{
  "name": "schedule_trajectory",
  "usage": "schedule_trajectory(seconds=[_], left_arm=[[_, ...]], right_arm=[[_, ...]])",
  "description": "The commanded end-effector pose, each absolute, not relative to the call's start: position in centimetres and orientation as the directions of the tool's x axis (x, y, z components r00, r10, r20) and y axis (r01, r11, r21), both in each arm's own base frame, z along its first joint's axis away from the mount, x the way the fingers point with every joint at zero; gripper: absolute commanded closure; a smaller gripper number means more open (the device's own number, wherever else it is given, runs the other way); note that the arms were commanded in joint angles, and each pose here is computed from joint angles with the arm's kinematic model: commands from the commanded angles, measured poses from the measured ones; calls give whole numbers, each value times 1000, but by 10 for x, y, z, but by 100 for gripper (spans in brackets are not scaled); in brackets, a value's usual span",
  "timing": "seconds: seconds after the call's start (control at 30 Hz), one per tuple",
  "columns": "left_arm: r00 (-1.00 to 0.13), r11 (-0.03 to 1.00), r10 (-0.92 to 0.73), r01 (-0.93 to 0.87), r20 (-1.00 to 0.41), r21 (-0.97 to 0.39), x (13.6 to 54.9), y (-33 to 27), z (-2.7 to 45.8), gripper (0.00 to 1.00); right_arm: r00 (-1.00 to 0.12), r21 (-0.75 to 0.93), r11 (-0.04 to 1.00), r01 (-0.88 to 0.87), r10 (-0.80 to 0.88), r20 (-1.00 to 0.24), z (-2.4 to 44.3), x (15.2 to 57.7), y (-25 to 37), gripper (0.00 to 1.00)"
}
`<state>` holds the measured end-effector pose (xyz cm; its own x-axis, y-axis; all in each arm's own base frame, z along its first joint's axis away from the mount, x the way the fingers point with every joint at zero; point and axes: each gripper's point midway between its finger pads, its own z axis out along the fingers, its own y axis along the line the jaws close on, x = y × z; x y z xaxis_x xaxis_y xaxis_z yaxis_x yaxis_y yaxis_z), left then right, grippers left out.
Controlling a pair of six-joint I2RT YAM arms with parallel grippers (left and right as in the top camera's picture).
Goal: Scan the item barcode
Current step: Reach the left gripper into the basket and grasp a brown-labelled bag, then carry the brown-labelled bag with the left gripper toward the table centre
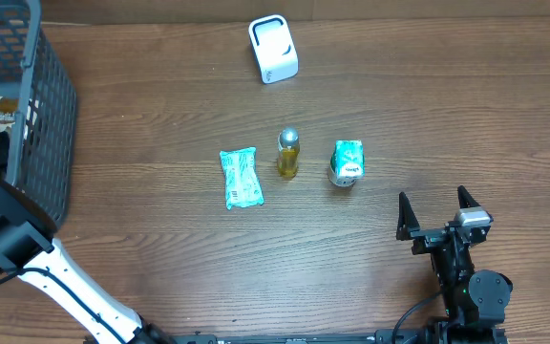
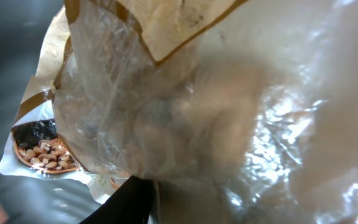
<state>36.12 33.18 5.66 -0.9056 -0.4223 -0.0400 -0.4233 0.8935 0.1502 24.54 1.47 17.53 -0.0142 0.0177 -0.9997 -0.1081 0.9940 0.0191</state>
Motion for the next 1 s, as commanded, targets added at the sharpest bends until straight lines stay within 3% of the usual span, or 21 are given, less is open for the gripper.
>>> schedule_trajectory(seconds=[0.0,0.27,0.4,0.57,0.73,0.97], left_arm=[[-880,892,-450,-451,-153,-31,396,311,83,86],[-725,877,-450,-468,-522,-107,416,298,253,94],[-591,882,-433,-432,-681,-187,403,266,348,96],[-464,890,-442,-333,-768,-311,377,212,426,96],[-472,904,-428,-236,-770,-358,349,157,454,96],[-634,902,-418,-206,-650,-379,337,104,422,96]], right_arm=[[-12,18,995,-96,17,-1000,173,246,13,0],[-12,18,995,-96,17,-1000,173,246,13,0],[-12,18,995,-96,17,-1000,173,246,13,0],[-12,18,995,-96,17,-1000,173,246,13,0],[-12,18,995,-96,17,-1000,173,246,13,0],[-12,18,995,-96,17,-1000,173,246,13,0]])
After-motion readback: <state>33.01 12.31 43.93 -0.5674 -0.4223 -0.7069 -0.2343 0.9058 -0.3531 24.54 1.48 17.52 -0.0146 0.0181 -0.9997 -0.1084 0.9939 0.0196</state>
